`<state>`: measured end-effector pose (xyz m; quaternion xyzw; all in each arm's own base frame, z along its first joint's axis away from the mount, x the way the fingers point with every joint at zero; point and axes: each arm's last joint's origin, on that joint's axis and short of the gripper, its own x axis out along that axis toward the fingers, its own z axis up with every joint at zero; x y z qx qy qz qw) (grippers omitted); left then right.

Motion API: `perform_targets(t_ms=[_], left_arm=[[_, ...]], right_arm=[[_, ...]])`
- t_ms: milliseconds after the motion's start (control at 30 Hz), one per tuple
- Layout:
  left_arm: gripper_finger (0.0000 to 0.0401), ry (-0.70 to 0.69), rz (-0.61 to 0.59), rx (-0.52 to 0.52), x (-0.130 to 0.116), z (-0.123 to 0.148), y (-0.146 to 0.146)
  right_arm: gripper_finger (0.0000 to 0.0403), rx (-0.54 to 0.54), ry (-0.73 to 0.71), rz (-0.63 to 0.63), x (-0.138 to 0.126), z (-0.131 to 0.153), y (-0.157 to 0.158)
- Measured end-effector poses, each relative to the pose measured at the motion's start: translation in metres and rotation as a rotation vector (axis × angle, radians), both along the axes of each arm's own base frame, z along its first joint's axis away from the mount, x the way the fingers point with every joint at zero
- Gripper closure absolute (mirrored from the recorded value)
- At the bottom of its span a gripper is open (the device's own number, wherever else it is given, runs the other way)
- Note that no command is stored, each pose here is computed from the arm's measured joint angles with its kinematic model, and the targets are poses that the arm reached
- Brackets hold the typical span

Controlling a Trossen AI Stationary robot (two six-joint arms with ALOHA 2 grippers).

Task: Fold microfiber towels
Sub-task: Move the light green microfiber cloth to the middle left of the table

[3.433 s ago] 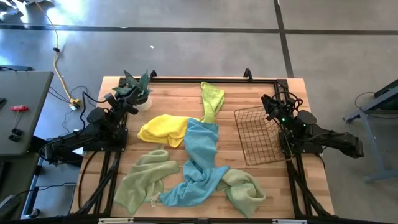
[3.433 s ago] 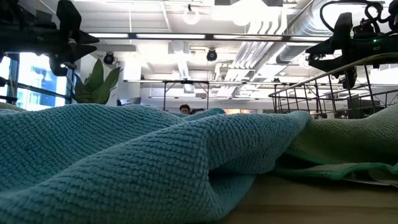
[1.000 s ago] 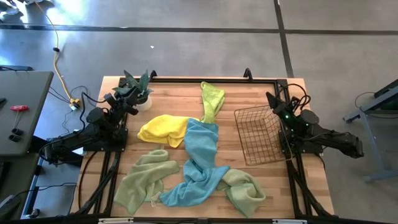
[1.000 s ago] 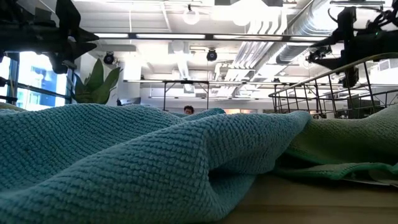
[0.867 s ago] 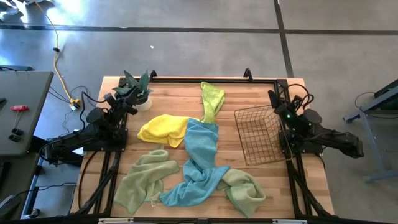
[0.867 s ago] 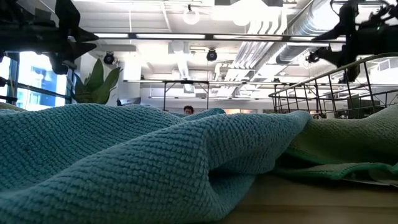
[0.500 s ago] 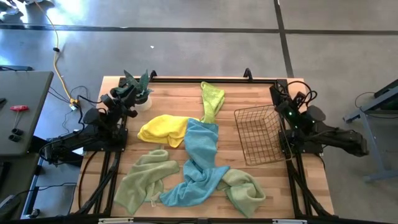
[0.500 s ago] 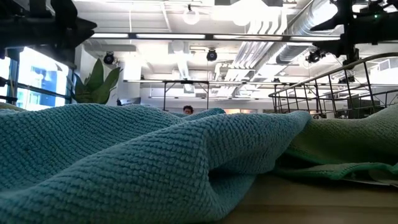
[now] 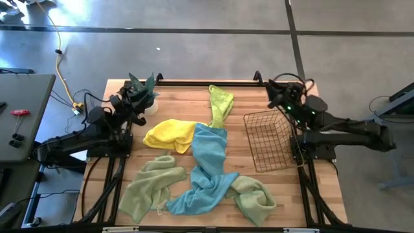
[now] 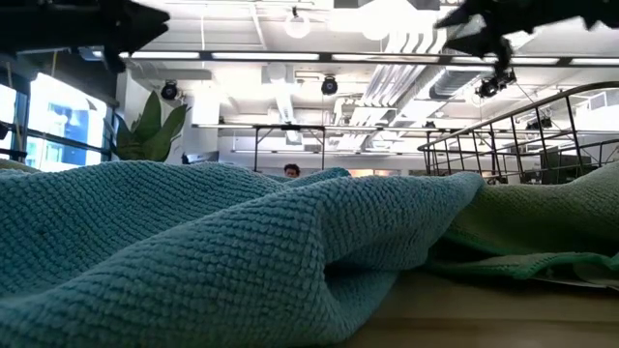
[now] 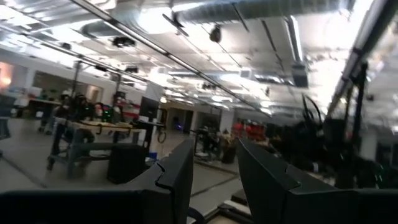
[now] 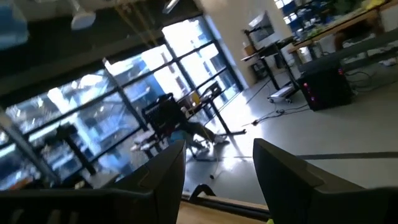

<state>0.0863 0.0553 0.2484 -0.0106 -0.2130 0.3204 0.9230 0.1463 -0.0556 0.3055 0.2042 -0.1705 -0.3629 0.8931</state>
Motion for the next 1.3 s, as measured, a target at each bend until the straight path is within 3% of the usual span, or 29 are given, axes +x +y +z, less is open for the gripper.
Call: perform_targets(t_ms=[200, 433, 700, 833, 1000, 1300], left_arm=[[0.0286, 0.106, -0.051, 0.055, 0.021, 0.03, 0.009], [0.0286, 0.215, -0.11, 0.06, 0.048, 0.042, 0.022], [0.0286, 0.182, -0.271, -0.147, 0.07, 0.037, 0.032], [0.0286, 0.183, -0.347, -0.2, 0.08, 0.036, 0.03], [0.0286, 0.195, -0.455, -0.188, 0.092, 0.041, 0.019], [0.0286, 0.189, -0.58, -0.082, 0.102, 0.061, -0.008]], right_arm=[[0.0222, -0.033, 0.123, 0.038, 0.042, 0.027, -0.01], [0.0222, 0.096, 0.345, 0.053, 0.094, 0.032, -0.024], [0.0222, 0.37, 0.572, 0.125, 0.147, 0.012, -0.036], [0.0222, 0.511, 0.639, 0.122, 0.168, -0.003, -0.04], [0.0222, 0.643, 0.688, 0.083, 0.191, -0.027, -0.047], [0.0222, 0.716, 0.789, 0.08, 0.226, -0.057, -0.056]])
